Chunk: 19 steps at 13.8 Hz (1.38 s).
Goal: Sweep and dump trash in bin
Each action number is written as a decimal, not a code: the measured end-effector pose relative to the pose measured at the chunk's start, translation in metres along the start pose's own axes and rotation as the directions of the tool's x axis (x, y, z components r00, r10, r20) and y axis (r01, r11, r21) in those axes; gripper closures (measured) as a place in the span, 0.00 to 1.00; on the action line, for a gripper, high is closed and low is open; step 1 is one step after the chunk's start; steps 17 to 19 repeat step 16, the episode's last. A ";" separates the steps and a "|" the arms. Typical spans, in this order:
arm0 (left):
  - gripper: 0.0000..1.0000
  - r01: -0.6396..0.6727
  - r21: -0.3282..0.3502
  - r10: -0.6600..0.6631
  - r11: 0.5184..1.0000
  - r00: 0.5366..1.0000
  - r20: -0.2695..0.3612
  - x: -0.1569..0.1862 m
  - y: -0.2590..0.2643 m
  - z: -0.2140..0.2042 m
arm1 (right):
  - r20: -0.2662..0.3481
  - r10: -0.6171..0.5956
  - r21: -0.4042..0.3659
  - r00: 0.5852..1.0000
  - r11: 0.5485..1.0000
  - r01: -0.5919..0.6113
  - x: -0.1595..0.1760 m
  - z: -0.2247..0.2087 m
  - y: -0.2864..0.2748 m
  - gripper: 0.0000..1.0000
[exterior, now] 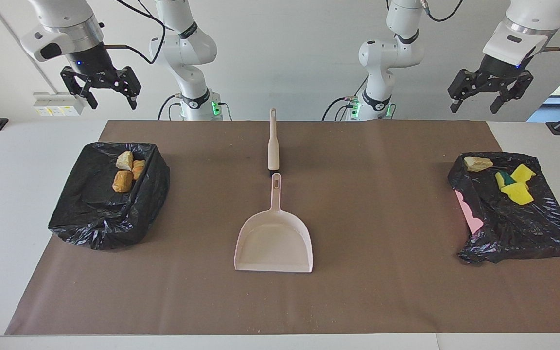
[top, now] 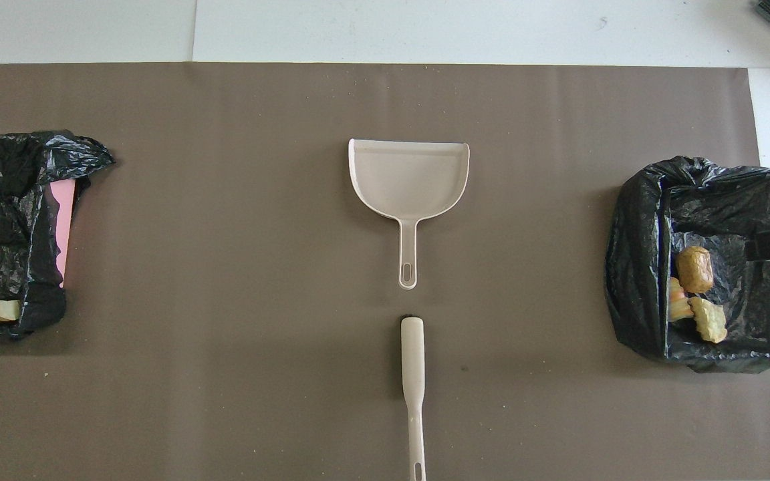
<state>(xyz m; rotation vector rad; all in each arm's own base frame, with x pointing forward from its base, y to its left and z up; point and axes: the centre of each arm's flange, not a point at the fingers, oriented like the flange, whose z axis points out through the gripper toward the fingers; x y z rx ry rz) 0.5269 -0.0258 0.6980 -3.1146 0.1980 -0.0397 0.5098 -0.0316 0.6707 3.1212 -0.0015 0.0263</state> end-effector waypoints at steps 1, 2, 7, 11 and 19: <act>0.00 -0.006 -0.001 0.006 1.000 1.000 0.002 0.001 -0.001 0.000 | 0.000 0.000 0.000 1.000 1.000 0.000 0.000 0.000 0.000 0.00; 0.00 -0.008 -0.002 0.008 1.000 1.000 0.004 0.001 -0.001 0.001 | 0.001 0.000 0.000 1.000 1.000 0.000 0.000 0.000 0.000 0.00; 0.00 -0.002 -0.002 0.002 1.000 1.000 0.006 -0.001 -0.004 -0.001 | 0.001 0.000 0.000 1.000 1.000 0.000 0.000 0.001 0.000 0.00; 0.00 0.050 -0.001 -0.050 0.999 0.999 0.009 -0.002 -0.006 0.000 | 0.002 0.000 0.000 1.000 1.000 0.000 0.000 0.001 0.000 0.00; 0.00 0.082 -0.001 -0.082 0.997 0.997 0.011 -0.002 -0.006 -0.001 | 0.002 0.000 0.000 1.000 1.000 0.000 0.000 0.001 0.000 0.00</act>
